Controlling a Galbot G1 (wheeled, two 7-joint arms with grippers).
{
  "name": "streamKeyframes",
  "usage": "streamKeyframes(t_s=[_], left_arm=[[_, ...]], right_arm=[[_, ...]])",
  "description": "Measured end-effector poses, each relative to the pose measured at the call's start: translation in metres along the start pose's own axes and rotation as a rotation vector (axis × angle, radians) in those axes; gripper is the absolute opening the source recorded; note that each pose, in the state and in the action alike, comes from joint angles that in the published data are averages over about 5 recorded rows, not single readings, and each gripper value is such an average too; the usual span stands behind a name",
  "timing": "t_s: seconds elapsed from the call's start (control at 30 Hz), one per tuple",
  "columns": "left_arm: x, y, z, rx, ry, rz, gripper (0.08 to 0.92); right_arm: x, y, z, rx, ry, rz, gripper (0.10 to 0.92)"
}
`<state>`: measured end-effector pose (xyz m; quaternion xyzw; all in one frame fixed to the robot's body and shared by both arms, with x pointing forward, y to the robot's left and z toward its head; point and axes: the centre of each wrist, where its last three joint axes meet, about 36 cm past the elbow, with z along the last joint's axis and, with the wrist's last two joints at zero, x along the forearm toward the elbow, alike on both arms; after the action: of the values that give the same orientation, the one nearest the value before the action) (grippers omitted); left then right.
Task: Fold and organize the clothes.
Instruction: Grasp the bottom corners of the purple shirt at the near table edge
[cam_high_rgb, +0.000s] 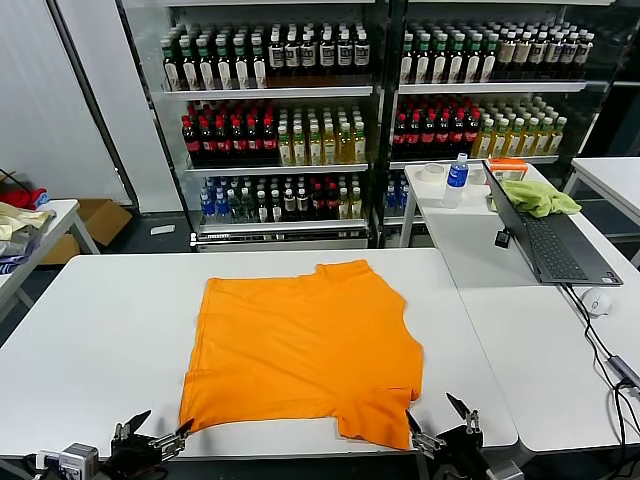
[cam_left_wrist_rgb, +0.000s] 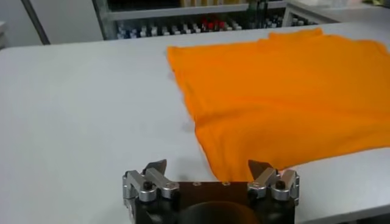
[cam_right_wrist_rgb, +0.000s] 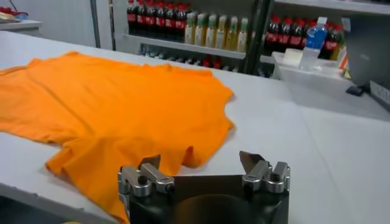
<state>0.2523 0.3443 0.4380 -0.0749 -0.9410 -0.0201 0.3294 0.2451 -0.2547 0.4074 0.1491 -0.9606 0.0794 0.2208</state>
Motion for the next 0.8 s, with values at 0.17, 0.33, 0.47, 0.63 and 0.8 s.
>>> streamKeyframes(t_s=[0.17,0.33,0.47,0.63,0.8], left_arm=[[-0.002,-0.001,-0.002,0.008,0.002,0.000,0.823],[-0.003,-0.003,-0.001,0.022,0.007,0.001,0.823],[-0.004,-0.004,-0.001,0.034,0.006,0.006,0.823],[-0.005,-0.007,0.001,0.042,0.011,0.011,0.823],[-0.008,-0.010,0.004,0.044,0.014,0.002,0.823]], right_arm=[[-0.001,0.003,0.001,0.003,0.020,-0.017,0.823],[0.000,0.006,0.003,0.004,0.038,-0.029,0.823],[0.000,0.009,0.002,0.002,0.044,-0.036,0.823],[-0.001,0.013,0.005,-0.009,0.053,-0.034,0.823],[-0.001,0.016,0.007,-0.020,0.063,-0.028,0.823]])
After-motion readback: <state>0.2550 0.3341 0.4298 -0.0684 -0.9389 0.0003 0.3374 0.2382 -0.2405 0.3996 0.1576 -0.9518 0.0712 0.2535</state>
